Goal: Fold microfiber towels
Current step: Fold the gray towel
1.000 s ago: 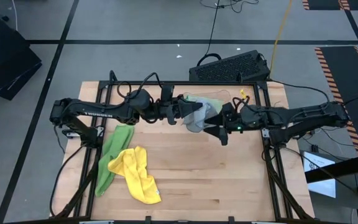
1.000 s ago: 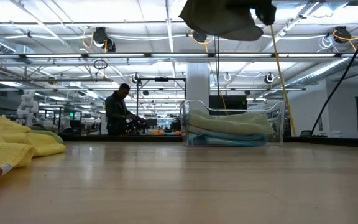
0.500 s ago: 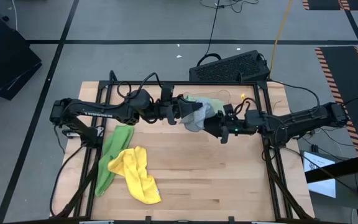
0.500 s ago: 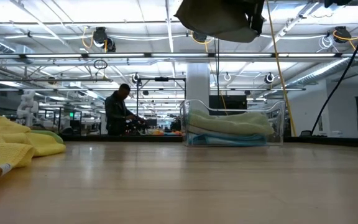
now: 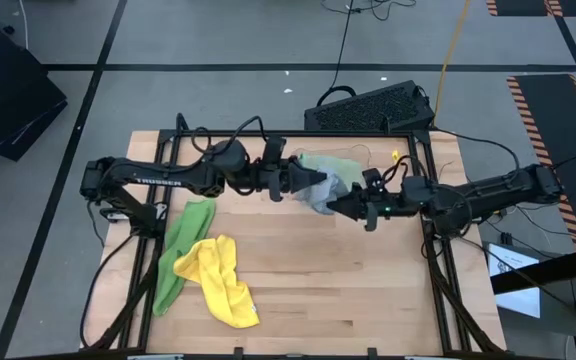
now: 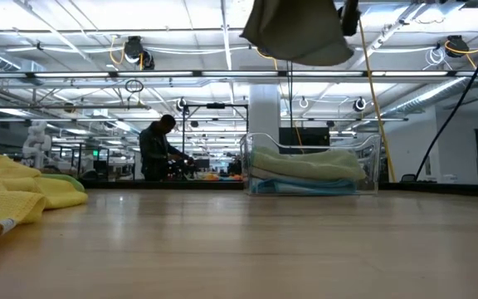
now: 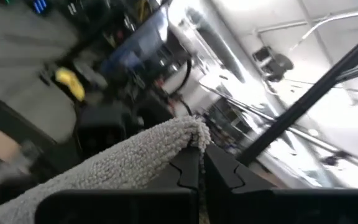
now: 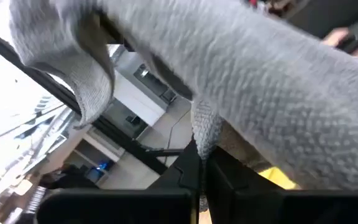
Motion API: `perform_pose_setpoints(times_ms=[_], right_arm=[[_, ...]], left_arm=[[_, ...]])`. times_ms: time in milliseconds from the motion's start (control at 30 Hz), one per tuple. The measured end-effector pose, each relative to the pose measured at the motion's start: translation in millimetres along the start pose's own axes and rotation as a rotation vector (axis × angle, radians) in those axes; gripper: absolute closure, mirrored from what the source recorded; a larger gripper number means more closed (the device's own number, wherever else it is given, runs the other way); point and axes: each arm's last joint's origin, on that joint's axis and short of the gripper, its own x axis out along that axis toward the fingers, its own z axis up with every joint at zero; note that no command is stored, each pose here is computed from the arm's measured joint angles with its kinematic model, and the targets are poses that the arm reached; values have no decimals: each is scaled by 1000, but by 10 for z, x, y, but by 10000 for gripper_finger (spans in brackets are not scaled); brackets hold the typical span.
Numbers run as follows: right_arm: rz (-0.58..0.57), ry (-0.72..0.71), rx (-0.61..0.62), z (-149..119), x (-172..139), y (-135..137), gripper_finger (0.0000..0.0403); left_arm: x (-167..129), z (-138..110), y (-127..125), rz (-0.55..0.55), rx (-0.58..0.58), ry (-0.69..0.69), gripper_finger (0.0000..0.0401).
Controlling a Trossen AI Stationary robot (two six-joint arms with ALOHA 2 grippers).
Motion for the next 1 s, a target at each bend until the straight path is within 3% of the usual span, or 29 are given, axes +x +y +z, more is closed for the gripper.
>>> perform_pose_setpoints(times_ms=[133, 300, 533, 733, 1000], right_arm=[[-32, 95, 84, 17, -130, 124, 401], [-74, 305, 139, 62, -306, 336, 401], [-196, 547, 211, 106, -475, 533, 402], [-160, 642, 293, 189, -533, 661, 402], [-92, 761, 353, 187, -553, 715, 402]], left_arm=[[1, -52, -3, -23, -78, 81, 364], [13, -220, -54, -15, -44, 179, 287], [-33, -431, 79, 207, 34, 303, 196], [-68, -519, 123, 286, 65, 366, 172], [-55, -631, 5, 241, 112, 387, 171]])
